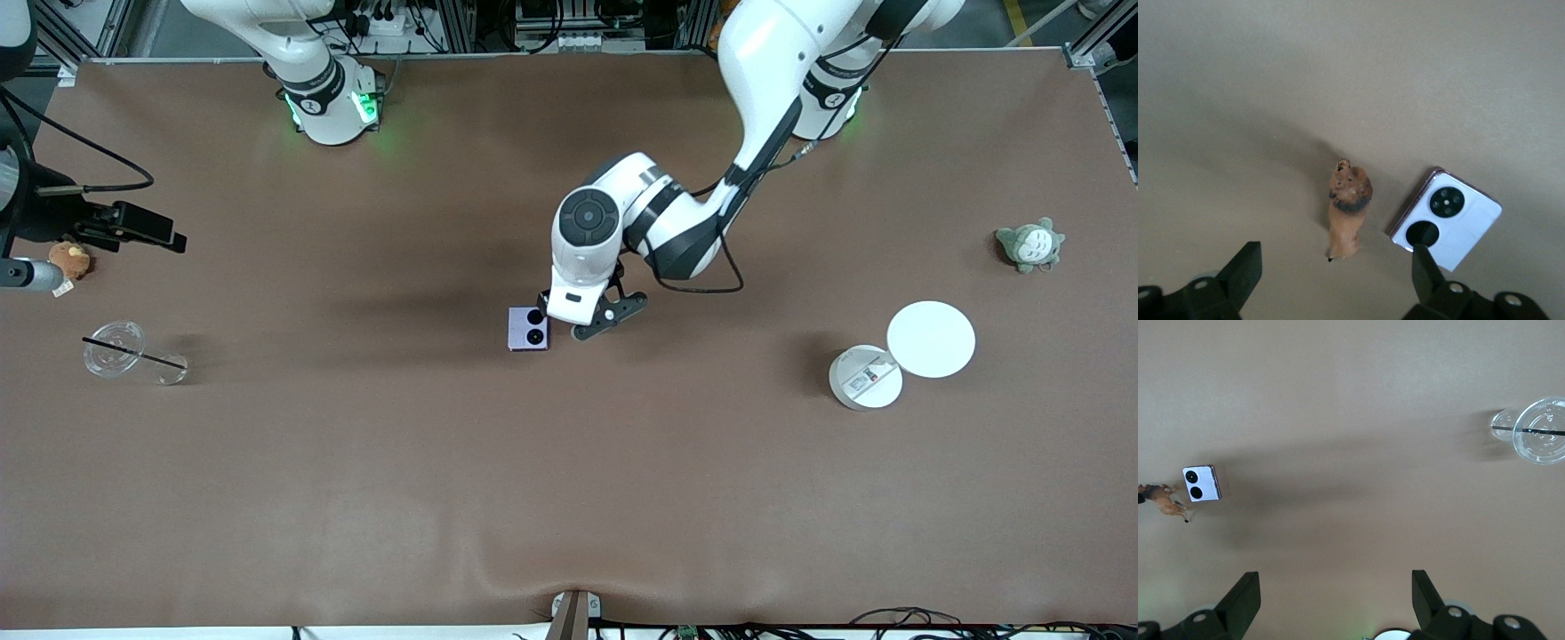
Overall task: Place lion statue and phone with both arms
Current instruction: 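Grasp the lion with the left gripper while the right gripper reaches the phone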
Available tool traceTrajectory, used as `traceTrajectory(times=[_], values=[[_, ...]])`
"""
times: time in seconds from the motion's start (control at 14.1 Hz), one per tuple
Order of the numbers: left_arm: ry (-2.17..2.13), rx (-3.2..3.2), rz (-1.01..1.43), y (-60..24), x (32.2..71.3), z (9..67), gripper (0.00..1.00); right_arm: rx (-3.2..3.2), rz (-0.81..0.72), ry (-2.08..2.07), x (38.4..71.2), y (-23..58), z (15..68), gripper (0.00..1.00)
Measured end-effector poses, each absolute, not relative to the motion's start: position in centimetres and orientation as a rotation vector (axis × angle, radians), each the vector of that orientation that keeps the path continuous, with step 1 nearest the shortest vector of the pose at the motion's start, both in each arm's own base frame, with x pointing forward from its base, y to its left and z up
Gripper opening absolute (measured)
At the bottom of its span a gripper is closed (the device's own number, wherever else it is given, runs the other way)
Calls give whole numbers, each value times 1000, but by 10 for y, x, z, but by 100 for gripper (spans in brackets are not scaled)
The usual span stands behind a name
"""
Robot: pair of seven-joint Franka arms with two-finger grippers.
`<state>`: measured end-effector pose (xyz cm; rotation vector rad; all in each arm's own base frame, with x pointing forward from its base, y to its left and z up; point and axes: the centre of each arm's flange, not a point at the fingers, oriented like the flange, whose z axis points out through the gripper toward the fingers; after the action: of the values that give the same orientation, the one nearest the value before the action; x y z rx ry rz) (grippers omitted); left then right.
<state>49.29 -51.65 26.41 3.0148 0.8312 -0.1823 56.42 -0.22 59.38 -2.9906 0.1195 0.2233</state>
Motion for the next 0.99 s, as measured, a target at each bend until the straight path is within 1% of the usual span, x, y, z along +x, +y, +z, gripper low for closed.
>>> traceTrajectory(times=[0.07, 0.14, 0.28, 0.36, 0.43, 0.5, 0.78, 0.85, 0.92, 0.99], values=[[841, 3024, -176, -518, 491, 256, 89, -2979, 225, 120, 565, -1, 592, 100], [850, 3034, -169, -518, 490, 249, 89, -2967, 229, 121, 567, 0, 590, 100], [871, 3044, -168, -518, 489, 238, 85, -2957, 242, 142, 569, 1, 586, 100], [878, 3043, -165, -518, 489, 235, 81, -2955, 249, 170, 570, 3, 584, 100], [881, 3043, -162, -517, 490, 231, 81, -2954, 254, 193, 570, 5, 583, 100], [880, 3041, -155, -517, 490, 229, 78, -2953, 258, 203, 570, 8, 582, 100], [894, 3022, -123, -513, 499, 221, 75, -2954, 301, 280, 574, 31, 572, 100], [899, 3021, -121, -511, 501, 217, 72, -2954, 308, 296, 574, 42, 568, 100], [902, 3022, -121, -510, 501, 213, 65, -2952, 307, 312, 576, 56, 562, 100], [903, 3022, -122, -510, 501, 211, 65, -2953, 308, 333, 576, 70, 554, 100]])
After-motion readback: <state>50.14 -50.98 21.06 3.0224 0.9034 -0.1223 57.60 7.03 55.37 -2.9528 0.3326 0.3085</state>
